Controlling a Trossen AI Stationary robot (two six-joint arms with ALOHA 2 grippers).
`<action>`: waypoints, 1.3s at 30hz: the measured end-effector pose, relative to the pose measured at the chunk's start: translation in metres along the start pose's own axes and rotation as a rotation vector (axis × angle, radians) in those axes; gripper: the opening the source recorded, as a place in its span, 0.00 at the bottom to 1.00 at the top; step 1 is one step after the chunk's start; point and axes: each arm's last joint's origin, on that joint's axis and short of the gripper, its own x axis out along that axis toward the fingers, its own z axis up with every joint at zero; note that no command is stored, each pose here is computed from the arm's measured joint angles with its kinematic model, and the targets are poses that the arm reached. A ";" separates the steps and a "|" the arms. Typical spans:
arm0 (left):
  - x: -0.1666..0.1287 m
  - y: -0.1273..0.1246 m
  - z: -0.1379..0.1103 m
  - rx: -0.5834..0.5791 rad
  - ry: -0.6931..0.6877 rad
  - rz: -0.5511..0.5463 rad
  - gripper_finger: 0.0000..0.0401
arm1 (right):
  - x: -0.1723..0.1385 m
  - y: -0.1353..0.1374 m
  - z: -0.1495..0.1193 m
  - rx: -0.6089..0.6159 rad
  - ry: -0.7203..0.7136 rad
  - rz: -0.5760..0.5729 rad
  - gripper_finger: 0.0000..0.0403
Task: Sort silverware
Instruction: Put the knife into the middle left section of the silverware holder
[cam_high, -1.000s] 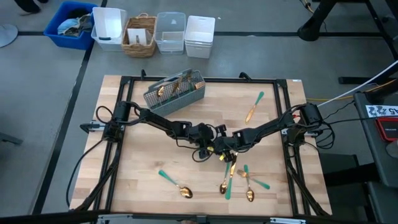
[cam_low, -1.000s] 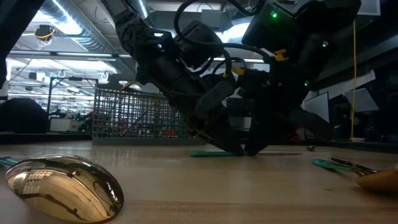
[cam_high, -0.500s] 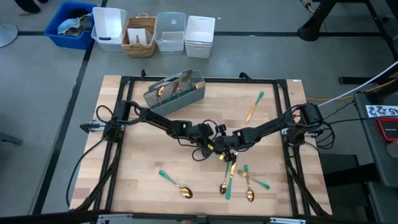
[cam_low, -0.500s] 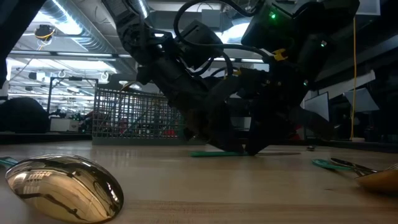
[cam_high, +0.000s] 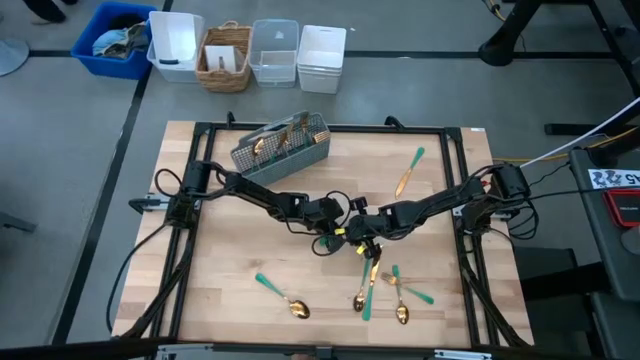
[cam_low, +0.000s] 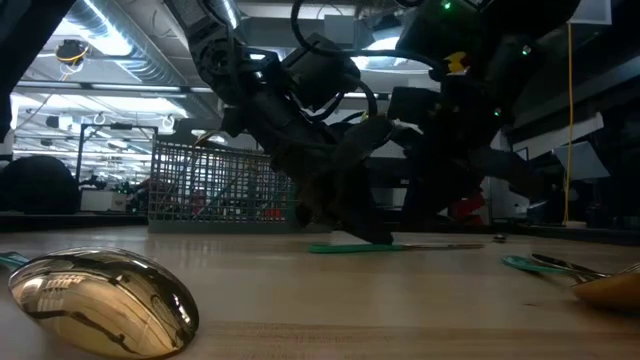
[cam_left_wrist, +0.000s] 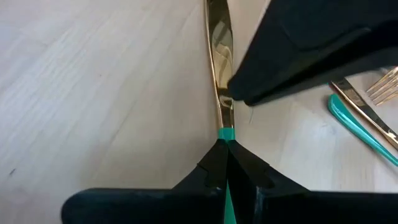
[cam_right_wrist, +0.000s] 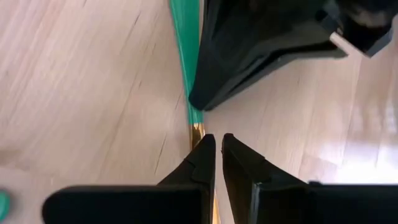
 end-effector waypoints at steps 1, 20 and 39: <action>0.000 0.000 0.000 0.001 -0.001 -0.001 0.00 | 0.000 0.000 -0.001 -0.003 0.009 0.008 0.08; 0.000 -0.001 0.000 0.003 0.000 -0.004 0.00 | -0.002 0.008 -0.017 0.019 0.157 0.145 0.08; 0.000 -0.001 0.000 0.022 -0.003 -0.004 0.00 | -0.004 0.005 -0.021 0.045 0.231 0.033 0.50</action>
